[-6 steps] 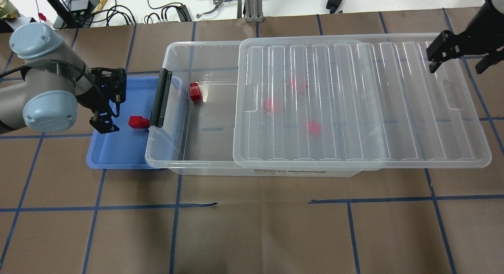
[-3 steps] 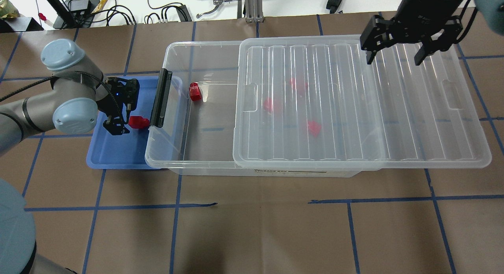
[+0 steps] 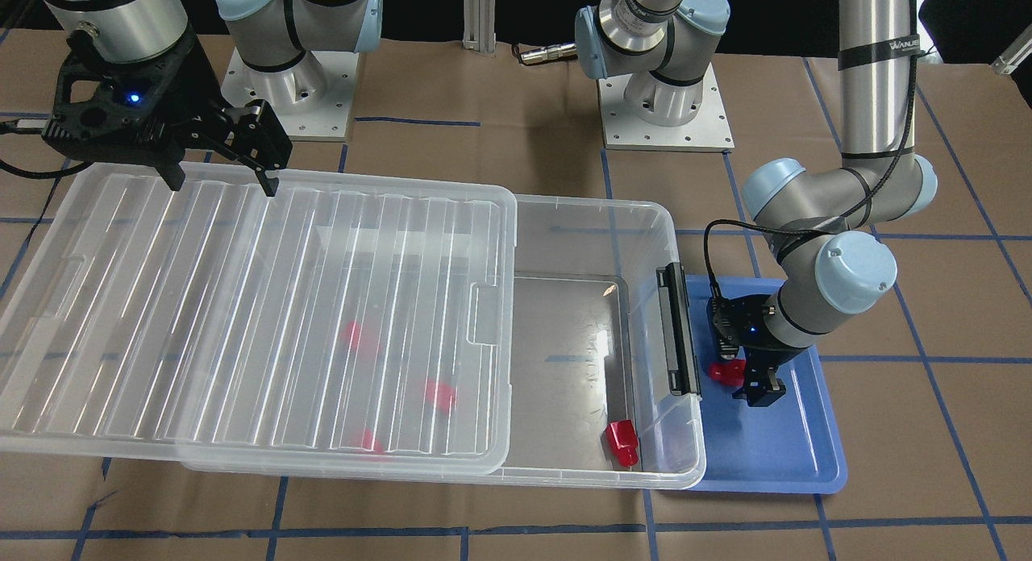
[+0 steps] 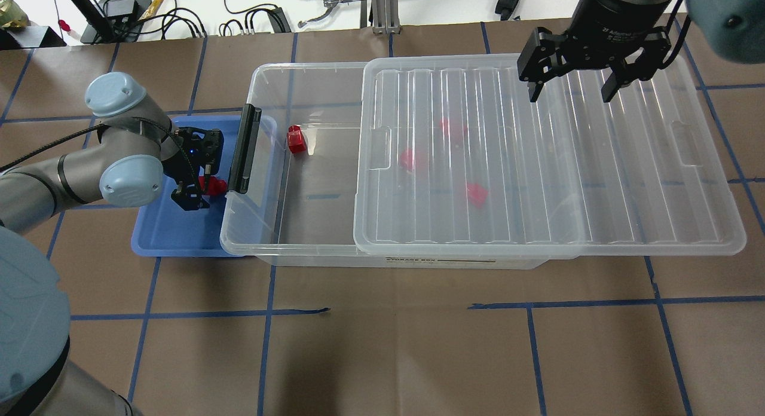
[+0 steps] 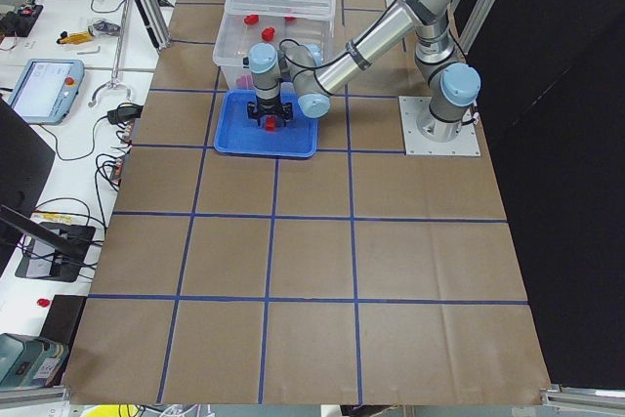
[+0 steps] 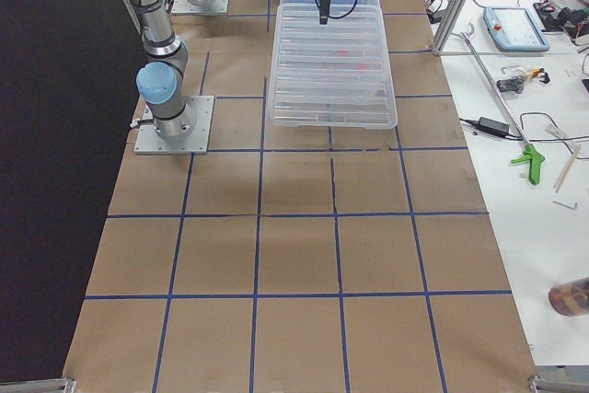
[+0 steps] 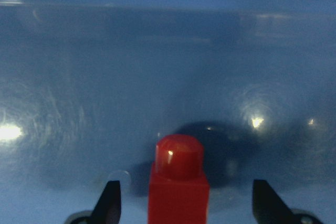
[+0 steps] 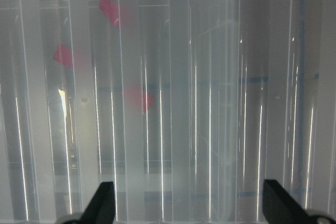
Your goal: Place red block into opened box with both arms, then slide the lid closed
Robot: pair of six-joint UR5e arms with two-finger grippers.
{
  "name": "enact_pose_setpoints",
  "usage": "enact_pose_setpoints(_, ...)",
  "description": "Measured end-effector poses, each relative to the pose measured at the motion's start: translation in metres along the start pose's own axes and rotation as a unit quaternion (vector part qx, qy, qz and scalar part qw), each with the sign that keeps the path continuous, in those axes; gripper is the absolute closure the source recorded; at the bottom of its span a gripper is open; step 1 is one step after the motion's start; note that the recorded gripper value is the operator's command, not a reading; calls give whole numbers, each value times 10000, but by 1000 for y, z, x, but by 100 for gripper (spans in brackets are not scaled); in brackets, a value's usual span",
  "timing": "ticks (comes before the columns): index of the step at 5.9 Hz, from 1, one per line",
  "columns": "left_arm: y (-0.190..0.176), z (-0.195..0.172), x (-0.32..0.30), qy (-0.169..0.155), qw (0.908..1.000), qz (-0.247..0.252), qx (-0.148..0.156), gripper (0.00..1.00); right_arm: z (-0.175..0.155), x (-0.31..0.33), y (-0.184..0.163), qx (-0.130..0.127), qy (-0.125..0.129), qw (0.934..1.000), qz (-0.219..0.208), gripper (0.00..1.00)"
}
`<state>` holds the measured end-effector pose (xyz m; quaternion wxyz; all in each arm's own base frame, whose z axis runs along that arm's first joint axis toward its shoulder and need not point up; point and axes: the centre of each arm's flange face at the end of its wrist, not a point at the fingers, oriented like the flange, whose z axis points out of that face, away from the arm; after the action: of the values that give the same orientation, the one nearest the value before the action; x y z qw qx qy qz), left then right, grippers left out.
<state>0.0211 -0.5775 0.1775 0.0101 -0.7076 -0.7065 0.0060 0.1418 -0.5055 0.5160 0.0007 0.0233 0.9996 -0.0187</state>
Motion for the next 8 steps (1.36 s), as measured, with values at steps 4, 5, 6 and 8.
enact_pose_setpoints(4,-21,-99,2,-265,9995,150,-18,90,0,-7,0,-3,-28,10000,-65,0)
enact_pose_setpoints(5,-39,-145,10,-259,9996,124,65,90,1,-7,0,-7,-31,10000,-66,0)
enact_pose_setpoints(6,-59,-185,18,-195,9997,52,111,90,1,-7,0,-9,-32,10000,-66,0)
enact_pose_setpoints(8,-119,-218,23,-127,9993,-328,157,90,1,-7,0,-9,-33,10000,-70,0)
